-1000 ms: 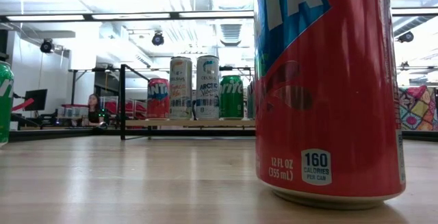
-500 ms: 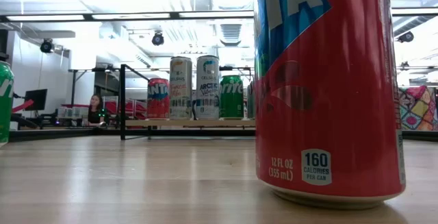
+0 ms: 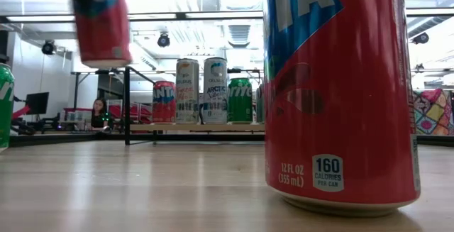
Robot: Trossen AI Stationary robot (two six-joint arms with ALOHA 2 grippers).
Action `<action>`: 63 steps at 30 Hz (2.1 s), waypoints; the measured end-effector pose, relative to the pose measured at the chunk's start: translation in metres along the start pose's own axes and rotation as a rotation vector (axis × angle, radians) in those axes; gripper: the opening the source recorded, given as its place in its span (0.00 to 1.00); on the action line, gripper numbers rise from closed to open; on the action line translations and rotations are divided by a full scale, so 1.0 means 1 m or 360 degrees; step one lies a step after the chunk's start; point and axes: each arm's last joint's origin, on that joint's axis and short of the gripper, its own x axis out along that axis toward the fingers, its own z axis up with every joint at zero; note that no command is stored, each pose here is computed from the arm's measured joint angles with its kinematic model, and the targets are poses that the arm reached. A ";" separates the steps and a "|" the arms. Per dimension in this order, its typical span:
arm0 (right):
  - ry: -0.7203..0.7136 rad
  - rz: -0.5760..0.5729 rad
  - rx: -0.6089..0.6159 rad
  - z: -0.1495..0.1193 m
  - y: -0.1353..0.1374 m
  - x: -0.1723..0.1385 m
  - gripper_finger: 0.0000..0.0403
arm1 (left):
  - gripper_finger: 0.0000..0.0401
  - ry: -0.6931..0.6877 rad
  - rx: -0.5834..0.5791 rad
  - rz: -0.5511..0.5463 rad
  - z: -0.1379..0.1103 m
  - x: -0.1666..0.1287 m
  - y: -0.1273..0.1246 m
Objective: Sort soda cans
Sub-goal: Put the left red soda can on the shelf and align it with the other red soda can
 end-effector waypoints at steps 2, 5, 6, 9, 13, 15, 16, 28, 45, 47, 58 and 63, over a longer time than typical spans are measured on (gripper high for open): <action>0.0007 0.0000 -0.0012 0.000 0.000 0.000 0.02 | 0.72 0.0002 0.0024 0.0013 0.006 0.004 0.020; 0.0007 0.0000 -0.0025 0.000 0.000 0.000 0.02 | 0.72 0.0029 0.0054 0.0047 0.010 0.009 0.052; 0.0007 0.0000 -0.0026 0.000 0.000 0.000 0.02 | 0.72 0.0029 0.0057 0.0056 0.011 0.010 0.063; 0.0007 0.0000 -0.0043 0.000 0.000 0.000 0.02 | 0.72 0.0029 0.0069 0.0085 0.014 0.016 0.094; 0.0007 0.0000 -0.0046 0.000 0.000 0.000 0.02 | 0.72 0.0068 0.0082 0.0082 0.014 0.026 0.127; 0.0007 0.0000 -0.0053 0.000 0.000 0.000 0.02 | 0.72 0.0088 0.0082 0.0024 0.014 0.032 0.141; 0.0007 0.0000 -0.0054 0.000 0.000 0.000 0.02 | 0.72 0.0103 0.0088 0.0003 0.013 0.035 0.146; 0.0007 0.0000 -0.0054 0.000 0.000 0.000 0.02 | 0.72 0.0124 0.0164 -0.0008 0.008 0.050 0.191; 0.0011 -0.0001 -0.0036 -0.001 0.000 0.000 0.02 | 0.72 0.0068 0.0104 -0.0114 -0.003 0.065 0.222; 0.0010 -0.0001 -0.0036 -0.001 0.000 0.000 0.02 | 0.72 0.0079 0.0105 -0.0115 -0.005 0.067 0.224; 0.0010 -0.0001 -0.0038 -0.001 0.000 0.000 0.02 | 0.72 0.0104 0.0131 -0.0119 -0.011 0.089 0.225; 0.0010 -0.0001 -0.0039 -0.001 0.000 0.000 0.02 | 0.72 0.0116 0.0132 -0.0124 -0.014 0.098 0.224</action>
